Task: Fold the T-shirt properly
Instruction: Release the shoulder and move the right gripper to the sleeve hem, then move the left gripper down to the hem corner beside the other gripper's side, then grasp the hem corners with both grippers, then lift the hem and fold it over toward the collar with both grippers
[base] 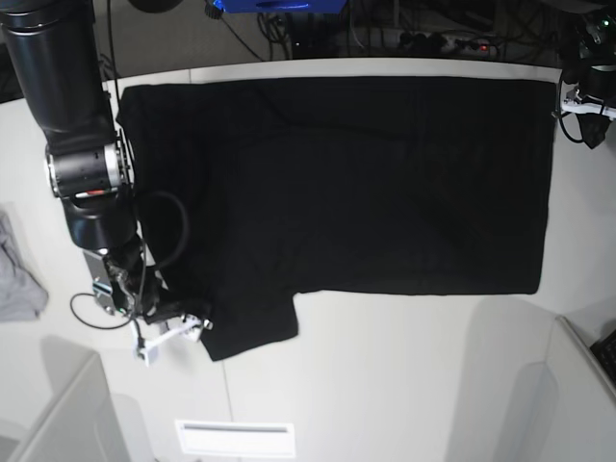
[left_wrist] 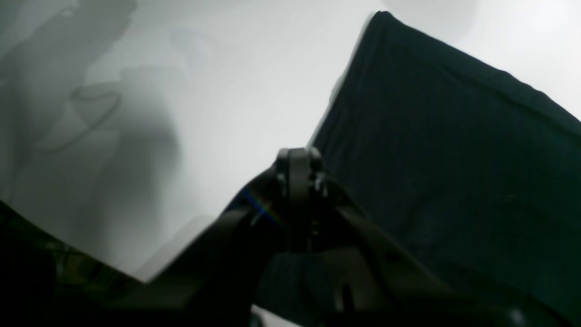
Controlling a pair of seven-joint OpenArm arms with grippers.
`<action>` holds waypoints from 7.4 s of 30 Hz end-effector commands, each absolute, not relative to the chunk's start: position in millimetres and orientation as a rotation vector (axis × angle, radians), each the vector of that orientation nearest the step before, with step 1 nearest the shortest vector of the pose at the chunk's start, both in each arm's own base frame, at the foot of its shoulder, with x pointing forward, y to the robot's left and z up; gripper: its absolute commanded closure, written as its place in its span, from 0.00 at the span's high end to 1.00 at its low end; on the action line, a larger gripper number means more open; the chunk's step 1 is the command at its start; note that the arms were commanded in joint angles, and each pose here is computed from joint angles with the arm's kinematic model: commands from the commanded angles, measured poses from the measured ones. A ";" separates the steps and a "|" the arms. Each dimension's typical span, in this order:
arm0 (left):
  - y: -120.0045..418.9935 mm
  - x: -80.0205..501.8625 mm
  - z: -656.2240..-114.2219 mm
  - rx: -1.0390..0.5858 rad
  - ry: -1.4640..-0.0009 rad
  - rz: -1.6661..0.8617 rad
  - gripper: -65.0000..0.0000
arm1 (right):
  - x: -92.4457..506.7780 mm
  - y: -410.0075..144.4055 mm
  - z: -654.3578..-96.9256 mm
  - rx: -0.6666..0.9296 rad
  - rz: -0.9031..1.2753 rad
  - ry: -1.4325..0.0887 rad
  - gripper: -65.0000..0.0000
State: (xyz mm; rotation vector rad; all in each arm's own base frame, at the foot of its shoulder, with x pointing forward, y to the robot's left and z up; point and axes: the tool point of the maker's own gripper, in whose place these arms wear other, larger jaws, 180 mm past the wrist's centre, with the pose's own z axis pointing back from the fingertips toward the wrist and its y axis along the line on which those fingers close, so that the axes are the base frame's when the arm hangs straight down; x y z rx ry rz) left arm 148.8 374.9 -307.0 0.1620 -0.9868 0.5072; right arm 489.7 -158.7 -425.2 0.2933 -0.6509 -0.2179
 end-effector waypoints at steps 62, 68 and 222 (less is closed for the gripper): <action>459.4 285.2 -316.2 0.093 -0.907 0.474 0.81 | 504.0 -141.6 -415.1 0.184 -0.029 -0.726 0.00; 457.2 329.9 -328.3 0.166 -0.819 0.387 0.81 | 504.7 -141.6 -414.3 0.184 -0.029 -0.727 0.00; 366.4 400.3 -331.6 0.123 -1.002 0.135 0.00 | 485.8 -161.5 -372.1 0.248 -0.052 -0.862 0.00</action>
